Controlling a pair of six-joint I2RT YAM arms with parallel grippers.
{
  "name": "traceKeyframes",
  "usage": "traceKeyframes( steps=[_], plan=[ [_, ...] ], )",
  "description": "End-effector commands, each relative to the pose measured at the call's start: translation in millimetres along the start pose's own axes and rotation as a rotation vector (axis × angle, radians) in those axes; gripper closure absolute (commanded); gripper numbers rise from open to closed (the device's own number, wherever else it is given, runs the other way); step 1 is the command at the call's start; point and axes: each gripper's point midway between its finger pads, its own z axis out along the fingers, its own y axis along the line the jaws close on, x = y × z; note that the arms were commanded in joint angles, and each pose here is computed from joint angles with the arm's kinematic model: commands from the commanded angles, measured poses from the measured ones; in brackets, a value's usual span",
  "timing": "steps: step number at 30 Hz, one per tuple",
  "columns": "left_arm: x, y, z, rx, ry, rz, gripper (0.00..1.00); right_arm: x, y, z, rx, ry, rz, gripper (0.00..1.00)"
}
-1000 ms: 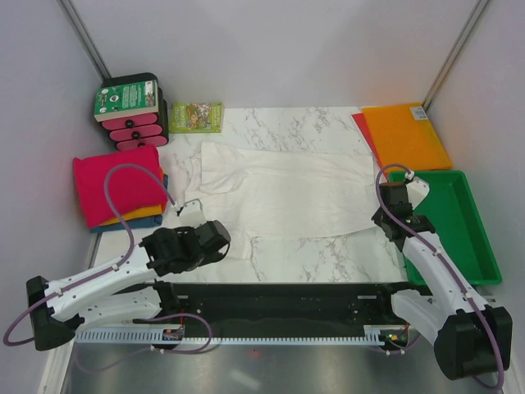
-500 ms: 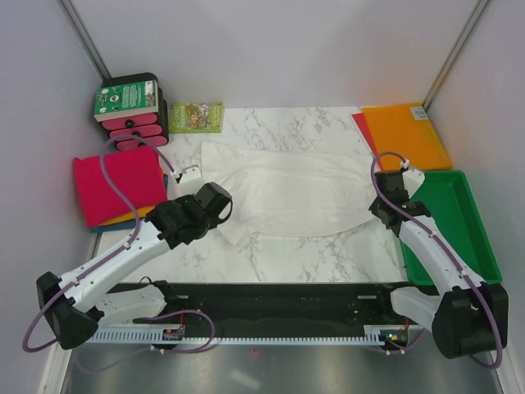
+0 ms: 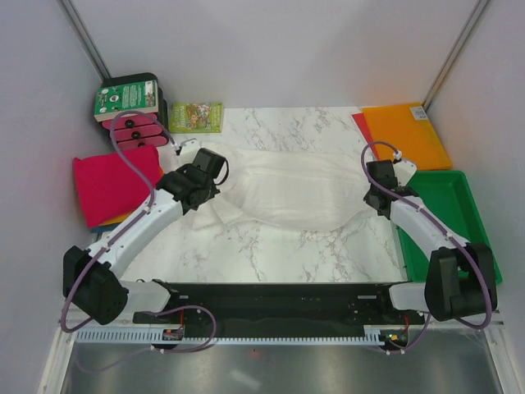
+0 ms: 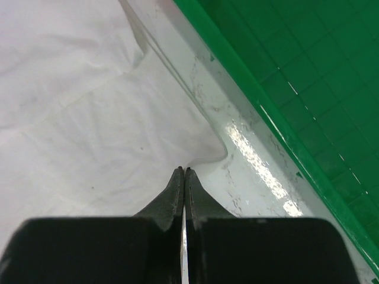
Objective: Fold and stack the t-shirts
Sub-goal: Fold the tshirt
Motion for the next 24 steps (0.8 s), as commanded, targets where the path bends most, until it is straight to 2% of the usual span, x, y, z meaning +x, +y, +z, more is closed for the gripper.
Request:
traceKeyframes(
  steps=[1,8,14,24],
  plan=[
    [-41,-24,0,0.053,-0.086,-0.007,0.98,-43,24,-4,-0.037,-0.107,0.081,1.00],
    [-62,-35,21,0.022,-0.101,0.005,0.98,-56,38,6,-0.039,-0.135,0.116,1.00],
    [-63,-45,48,-0.021,-0.081,0.024,0.98,-62,45,29,-0.006,-0.134,0.139,1.00],
    [-77,-56,84,-0.067,-0.072,0.019,0.98,-60,29,63,0.076,-0.108,0.175,1.00]
  ],
)
